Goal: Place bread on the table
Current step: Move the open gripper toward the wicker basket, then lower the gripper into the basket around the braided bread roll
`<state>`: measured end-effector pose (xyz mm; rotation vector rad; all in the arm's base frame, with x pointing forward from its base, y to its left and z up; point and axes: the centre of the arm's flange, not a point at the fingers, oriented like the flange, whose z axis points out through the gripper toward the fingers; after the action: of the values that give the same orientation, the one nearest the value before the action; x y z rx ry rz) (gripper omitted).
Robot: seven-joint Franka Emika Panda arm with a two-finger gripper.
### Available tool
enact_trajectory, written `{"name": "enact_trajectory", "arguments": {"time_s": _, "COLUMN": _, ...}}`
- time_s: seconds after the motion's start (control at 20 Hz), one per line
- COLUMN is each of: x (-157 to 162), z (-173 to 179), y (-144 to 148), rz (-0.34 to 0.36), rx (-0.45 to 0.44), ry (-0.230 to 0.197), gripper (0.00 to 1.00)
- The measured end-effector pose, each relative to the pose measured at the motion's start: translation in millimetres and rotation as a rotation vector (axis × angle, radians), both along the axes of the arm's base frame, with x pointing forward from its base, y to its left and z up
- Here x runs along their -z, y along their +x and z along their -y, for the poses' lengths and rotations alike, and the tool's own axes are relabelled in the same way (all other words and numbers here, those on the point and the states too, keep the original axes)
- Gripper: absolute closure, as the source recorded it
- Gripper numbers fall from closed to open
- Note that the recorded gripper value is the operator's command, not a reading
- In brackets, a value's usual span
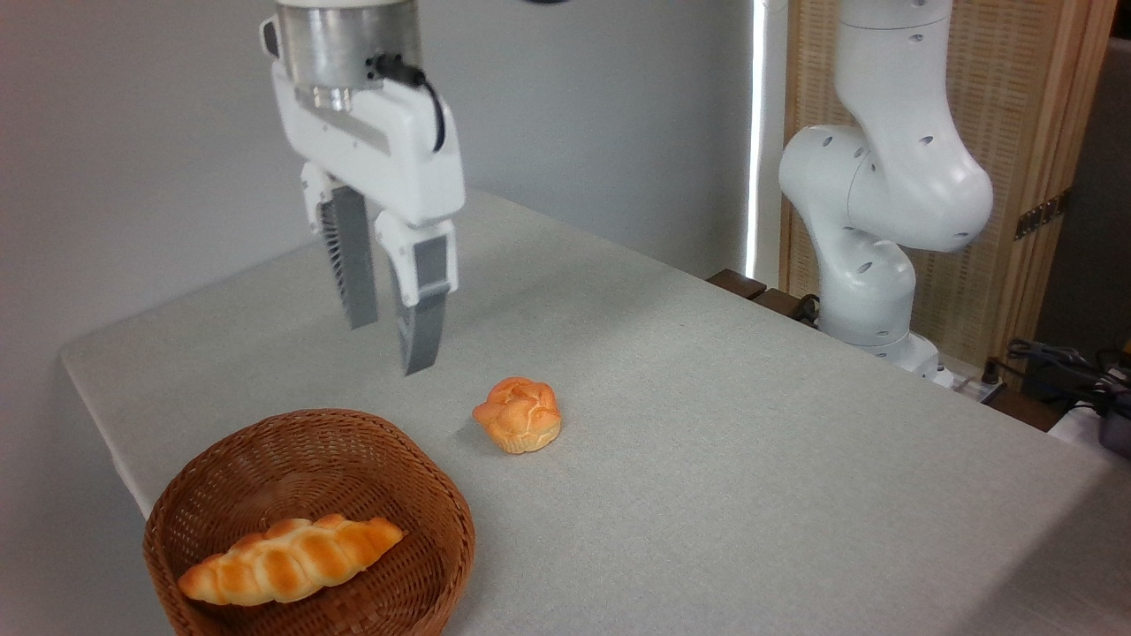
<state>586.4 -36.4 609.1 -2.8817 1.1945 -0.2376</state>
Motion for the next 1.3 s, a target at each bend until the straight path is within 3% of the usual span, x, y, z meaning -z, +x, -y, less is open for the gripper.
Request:
{"name": "enact_trajectory", "arguments": {"time_s": 0.3, "x": 32, "z": 1, "y": 37, "rz": 0.098, "rx": -0.006, "ry": -0.006, "gripper": 0.0}}
{"name": "enact_trajectory", "arguments": {"time_s": 0.45, "x": 49, "z": -1, "y": 49, "rz": 0.129, "rx": 0.001, "ry": 0.028, "gripper": 0.0}}
{"name": "enact_trajectory", "arguments": {"time_s": 0.6, "x": 76, "z": 4, "y": 60, "rz": 0.14, "rx": 0.021, "ry": 0.059, "gripper": 0.0}}
{"name": "enact_trajectory", "arguments": {"time_s": 0.9, "x": 136, "z": 38, "y": 82, "rz": 0.142, "rx": 0.076, "ry": 0.051, "gripper": 0.0}}
{"name": "enact_trajectory", "arguments": {"time_s": 1.15, "x": 164, "z": 51, "y": 92, "rz": 0.159, "rx": 0.095, "ry": 0.041, "gripper": 0.0}}
{"name": "enact_trajectory", "arguments": {"time_s": 1.3, "x": 176, "z": 51, "y": 96, "rz": 0.167, "rx": 0.115, "ry": 0.071, "gripper": 0.0}}
